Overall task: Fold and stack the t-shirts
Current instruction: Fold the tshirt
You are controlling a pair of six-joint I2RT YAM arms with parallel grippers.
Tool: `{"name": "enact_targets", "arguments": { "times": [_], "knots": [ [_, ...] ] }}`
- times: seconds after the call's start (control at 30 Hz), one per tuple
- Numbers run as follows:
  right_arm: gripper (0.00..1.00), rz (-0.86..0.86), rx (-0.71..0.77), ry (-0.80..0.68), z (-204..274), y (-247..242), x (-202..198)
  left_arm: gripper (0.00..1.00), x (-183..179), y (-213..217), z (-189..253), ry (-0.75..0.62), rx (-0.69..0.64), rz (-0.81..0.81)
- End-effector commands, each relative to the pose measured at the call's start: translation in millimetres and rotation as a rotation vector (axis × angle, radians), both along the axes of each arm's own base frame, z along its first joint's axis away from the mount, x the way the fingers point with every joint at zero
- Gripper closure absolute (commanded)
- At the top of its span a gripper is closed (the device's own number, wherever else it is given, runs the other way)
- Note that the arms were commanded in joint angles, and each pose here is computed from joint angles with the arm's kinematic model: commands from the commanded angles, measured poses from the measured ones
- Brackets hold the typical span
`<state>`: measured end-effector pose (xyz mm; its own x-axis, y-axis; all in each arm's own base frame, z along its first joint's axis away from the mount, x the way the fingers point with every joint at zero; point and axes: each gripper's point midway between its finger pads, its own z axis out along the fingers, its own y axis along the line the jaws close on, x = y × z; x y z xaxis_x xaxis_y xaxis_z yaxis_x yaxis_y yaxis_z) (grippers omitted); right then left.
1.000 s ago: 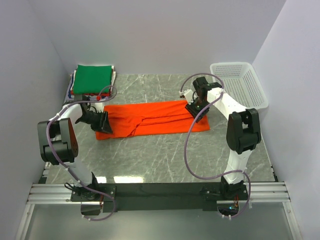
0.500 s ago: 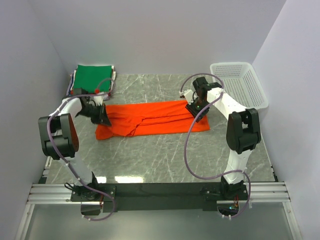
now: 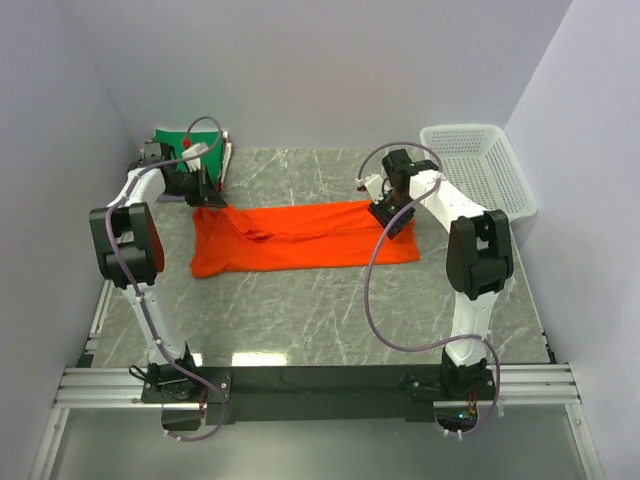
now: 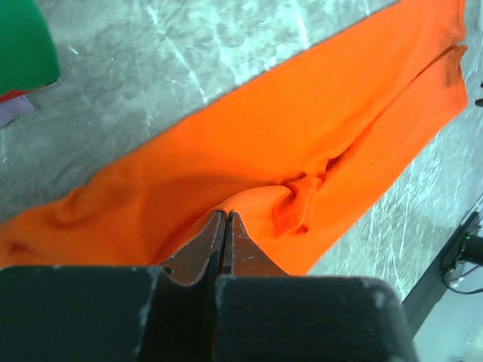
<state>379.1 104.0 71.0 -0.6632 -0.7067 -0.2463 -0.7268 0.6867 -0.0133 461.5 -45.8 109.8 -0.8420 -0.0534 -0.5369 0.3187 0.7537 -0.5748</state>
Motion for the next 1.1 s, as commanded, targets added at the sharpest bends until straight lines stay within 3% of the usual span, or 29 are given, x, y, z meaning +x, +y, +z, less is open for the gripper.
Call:
{"name": "enact_targets", "arguments": {
  "times": [0.0,0.13,0.37,0.53,0.7,0.87,1.07],
  "knots": [
    [0.64,-0.001,0.020,-0.028,8.8,6.8,10.6,0.99,24.2,-5.7,13.5,-0.051,-0.071,0.026],
    [0.64,-0.005,0.032,-0.024,9.7,9.2,11.5,0.99,28.3,-3.3,-1.8,-0.036,-0.056,0.038],
    [0.62,0.004,0.117,-0.055,26.4,41.4,17.4,0.89,31.7,0.8,-12.5,-0.003,-0.050,0.089],
    [0.61,0.052,0.315,-0.111,59.0,124.3,23.4,0.91,34.8,-1.8,-17.1,0.034,-0.083,0.107],
    [0.61,0.165,0.476,-0.315,101.0,209.7,40.5,0.92,32.9,-3.3,-20.4,0.066,-0.100,0.119],
    [0.59,0.407,0.468,-0.524,102.5,279.3,35.8,0.90,33.5,0.3,-25.2,0.100,-0.081,0.145],
    [0.53,0.611,0.399,-0.597,78.1,338.7,32.2,0.89,34.1,-0.8,-31.4,0.139,-0.092,0.163]
  ]
}}
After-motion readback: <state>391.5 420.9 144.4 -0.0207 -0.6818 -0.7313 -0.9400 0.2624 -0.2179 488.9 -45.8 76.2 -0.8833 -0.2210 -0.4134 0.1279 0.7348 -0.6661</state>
